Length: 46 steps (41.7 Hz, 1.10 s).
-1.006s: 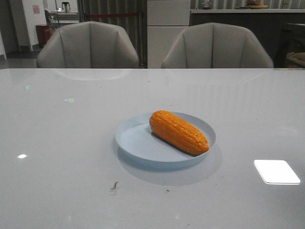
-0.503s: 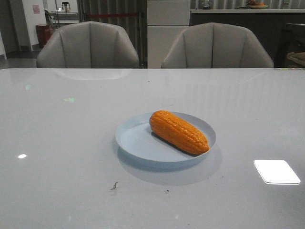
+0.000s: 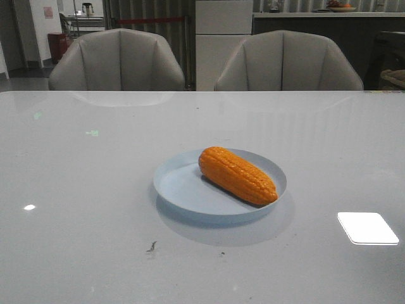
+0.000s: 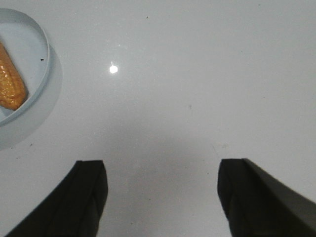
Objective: Place corn on plate with both arms
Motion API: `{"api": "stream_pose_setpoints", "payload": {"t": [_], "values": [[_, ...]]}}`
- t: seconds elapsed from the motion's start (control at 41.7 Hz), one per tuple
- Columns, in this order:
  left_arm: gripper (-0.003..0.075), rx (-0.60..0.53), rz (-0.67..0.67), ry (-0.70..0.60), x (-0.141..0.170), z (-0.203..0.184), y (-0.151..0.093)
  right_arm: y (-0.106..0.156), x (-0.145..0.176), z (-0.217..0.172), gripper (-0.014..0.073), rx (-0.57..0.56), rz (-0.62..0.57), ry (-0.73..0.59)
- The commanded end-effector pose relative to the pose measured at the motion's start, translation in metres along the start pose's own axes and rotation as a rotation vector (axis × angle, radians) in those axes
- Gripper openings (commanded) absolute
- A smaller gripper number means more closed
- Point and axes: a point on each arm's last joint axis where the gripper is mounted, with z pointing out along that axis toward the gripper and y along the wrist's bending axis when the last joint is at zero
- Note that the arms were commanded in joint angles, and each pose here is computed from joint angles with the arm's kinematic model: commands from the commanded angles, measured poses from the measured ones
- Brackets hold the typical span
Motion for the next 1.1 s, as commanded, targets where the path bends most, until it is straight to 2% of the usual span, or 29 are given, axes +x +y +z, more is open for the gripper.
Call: {"api": "stream_pose_setpoints", "payload": {"t": [0.0,0.096,0.192,0.216,0.264,0.359,0.551,0.647,0.839,1.078], "values": [[0.0094,0.000,-0.014,-0.067,0.004,0.000,0.000,0.002,-0.014,-0.017,0.0484,-0.003,0.011,-0.145],[0.0093,0.000,-0.014,-0.067,0.004,0.000,0.000,0.007,-0.015,-0.031,0.0293,-0.015,-0.022,-0.229],[0.0093,0.000,-0.014,-0.067,0.004,0.000,0.000,0.014,-0.014,-0.045,0.0035,-0.040,-0.096,-0.302],[0.0093,0.000,-0.014,-0.067,0.004,0.000,0.000,0.016,-0.012,-0.047,0.0003,-0.045,-0.116,-0.311],[0.0093,0.000,-0.014,-0.067,0.004,0.000,0.000,0.018,-0.010,-0.052,0.0041,-0.047,-0.164,-0.349],[0.0093,0.000,-0.014,-0.067,0.004,0.000,0.000,0.020,-0.001,-0.057,0.0016,-0.055,-0.204,-0.463],[0.0093,0.000,-0.014,-0.067,0.004,0.000,0.000,0.012,0.040,-0.056,0.0016,-0.079,-0.049,-0.766],[0.0093,0.000,-0.014,-0.067,0.004,0.000,0.000,0.009,0.069,-0.050,0.0016,-0.074,-0.058,-0.872],[0.0093,0.000,-0.014,-0.067,0.004,0.000,0.000,0.004,0.106,-0.037,0.0016,-0.058,-0.067,-0.917],[0.0093,-0.001,-0.014,-0.069,0.003,0.000,0.000,0.002,0.115,-0.029,0.0016,-0.023,-0.060,-0.781]]}}
